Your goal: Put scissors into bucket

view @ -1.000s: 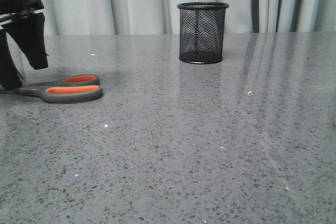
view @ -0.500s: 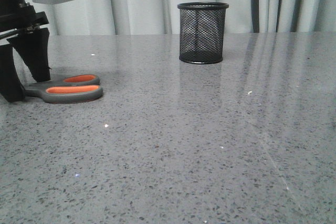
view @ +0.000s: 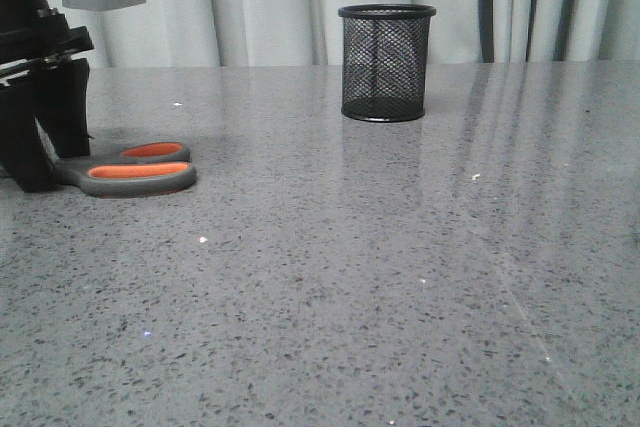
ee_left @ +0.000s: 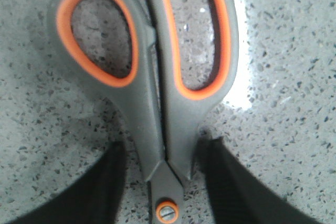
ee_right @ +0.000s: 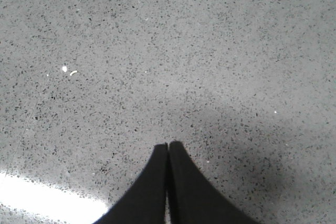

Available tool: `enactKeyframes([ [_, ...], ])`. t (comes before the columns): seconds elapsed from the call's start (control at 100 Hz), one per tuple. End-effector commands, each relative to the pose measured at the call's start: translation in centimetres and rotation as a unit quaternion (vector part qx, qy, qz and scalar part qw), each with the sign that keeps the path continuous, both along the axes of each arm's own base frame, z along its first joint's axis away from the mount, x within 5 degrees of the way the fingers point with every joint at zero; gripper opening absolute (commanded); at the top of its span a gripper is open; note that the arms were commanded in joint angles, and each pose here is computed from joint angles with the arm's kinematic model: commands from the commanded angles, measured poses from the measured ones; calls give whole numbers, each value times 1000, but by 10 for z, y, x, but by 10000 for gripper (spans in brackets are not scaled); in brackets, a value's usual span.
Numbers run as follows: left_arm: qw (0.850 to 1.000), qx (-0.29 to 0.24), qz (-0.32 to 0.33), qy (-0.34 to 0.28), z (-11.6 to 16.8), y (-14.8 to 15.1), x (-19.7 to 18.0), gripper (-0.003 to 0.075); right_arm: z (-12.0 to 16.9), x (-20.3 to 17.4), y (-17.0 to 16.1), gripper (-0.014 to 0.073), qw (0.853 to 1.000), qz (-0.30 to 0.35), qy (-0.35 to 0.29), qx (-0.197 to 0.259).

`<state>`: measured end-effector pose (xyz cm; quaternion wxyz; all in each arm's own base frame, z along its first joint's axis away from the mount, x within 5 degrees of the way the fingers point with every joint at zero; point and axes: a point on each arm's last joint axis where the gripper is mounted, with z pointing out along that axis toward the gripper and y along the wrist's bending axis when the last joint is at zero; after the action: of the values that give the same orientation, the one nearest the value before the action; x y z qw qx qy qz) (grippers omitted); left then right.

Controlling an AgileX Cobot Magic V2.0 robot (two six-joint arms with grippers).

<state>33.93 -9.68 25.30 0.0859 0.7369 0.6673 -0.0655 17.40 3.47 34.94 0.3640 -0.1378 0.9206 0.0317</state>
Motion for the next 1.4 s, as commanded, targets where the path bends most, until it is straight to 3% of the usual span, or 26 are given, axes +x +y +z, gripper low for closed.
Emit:
enactKeyframes([
  [0.0,1000,-13,-6,-2,17,-3,-7,209,14,2,0,-50,999,3,-43,2],
  [0.13,1000,-20,-4,-1,18,-5,-7,136,14,2,0,-50,999,3,-43,2],
  [0.52,1000,-24,2,-4,21,-5,-7,112,14,2,0,-50,999,3,-44,2],
  [0.99,995,-34,11,-90,77,2,-25,113,18,5,2,-50,998,9,-66,14],
  [1.18,989,-50,23,-141,111,5,-37,113,24,7,11,-50,993,42,-99,53],
  [1.39,977,-89,23,-190,147,4,-54,113,30,14,29,-50,978,100,-129,133],
])
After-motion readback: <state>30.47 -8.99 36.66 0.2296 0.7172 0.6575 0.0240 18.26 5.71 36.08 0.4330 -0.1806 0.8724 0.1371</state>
